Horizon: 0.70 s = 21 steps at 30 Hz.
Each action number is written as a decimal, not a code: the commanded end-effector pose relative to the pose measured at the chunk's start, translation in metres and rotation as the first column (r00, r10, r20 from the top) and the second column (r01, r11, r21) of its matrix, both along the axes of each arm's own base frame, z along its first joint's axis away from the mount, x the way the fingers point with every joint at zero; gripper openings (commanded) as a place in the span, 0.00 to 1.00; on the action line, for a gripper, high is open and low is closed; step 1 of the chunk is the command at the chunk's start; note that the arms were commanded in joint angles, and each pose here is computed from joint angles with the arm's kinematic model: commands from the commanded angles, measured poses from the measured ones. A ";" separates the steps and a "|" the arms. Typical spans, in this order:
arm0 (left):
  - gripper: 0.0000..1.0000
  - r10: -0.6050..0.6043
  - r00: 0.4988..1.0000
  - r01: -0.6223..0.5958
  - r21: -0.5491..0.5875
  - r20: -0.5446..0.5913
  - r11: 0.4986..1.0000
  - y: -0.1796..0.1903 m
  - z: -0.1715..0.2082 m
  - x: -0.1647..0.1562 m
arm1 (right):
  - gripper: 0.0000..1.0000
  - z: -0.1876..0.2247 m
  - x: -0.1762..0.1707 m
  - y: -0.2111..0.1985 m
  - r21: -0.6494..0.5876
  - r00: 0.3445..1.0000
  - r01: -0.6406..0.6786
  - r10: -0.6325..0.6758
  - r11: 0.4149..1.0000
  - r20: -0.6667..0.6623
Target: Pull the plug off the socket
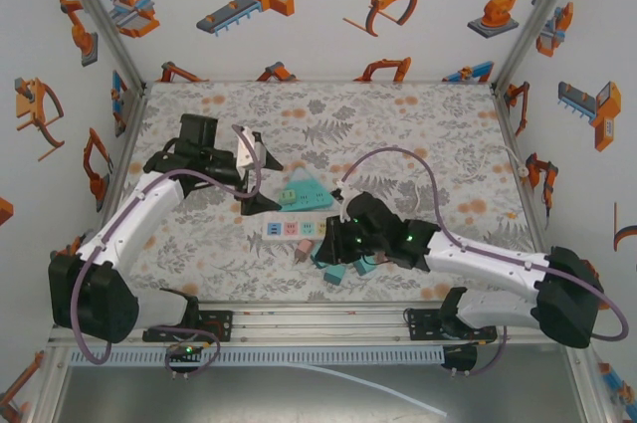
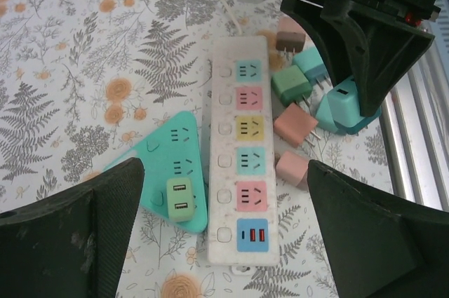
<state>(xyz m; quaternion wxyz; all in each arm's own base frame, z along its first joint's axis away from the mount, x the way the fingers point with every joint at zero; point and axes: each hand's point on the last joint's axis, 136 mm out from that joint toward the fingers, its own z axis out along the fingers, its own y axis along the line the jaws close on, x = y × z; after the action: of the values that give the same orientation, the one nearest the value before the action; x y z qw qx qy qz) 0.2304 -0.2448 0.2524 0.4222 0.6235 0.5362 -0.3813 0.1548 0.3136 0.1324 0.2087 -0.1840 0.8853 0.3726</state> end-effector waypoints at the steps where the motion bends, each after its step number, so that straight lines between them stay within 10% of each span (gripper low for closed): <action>1: 0.92 -0.092 0.995 0.092 0.005 0.040 0.996 0.005 -0.005 -0.016 | 0.11 -0.010 -0.002 0.011 -0.023 0.997 -0.045 0.046 0.999 0.056; 21: 0.97 -0.044 0.999 0.042 0.135 0.008 0.990 0.010 -0.037 0.001 | 0.30 -0.065 -0.006 0.034 -0.133 0.994 -0.092 0.100 0.987 0.053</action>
<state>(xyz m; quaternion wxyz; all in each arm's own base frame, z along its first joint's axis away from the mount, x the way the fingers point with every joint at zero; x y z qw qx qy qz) 0.2291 -0.2348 0.2111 0.3694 0.6577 0.5539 -0.3524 0.1415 0.3480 0.0649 0.1849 -0.2574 0.8898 0.3283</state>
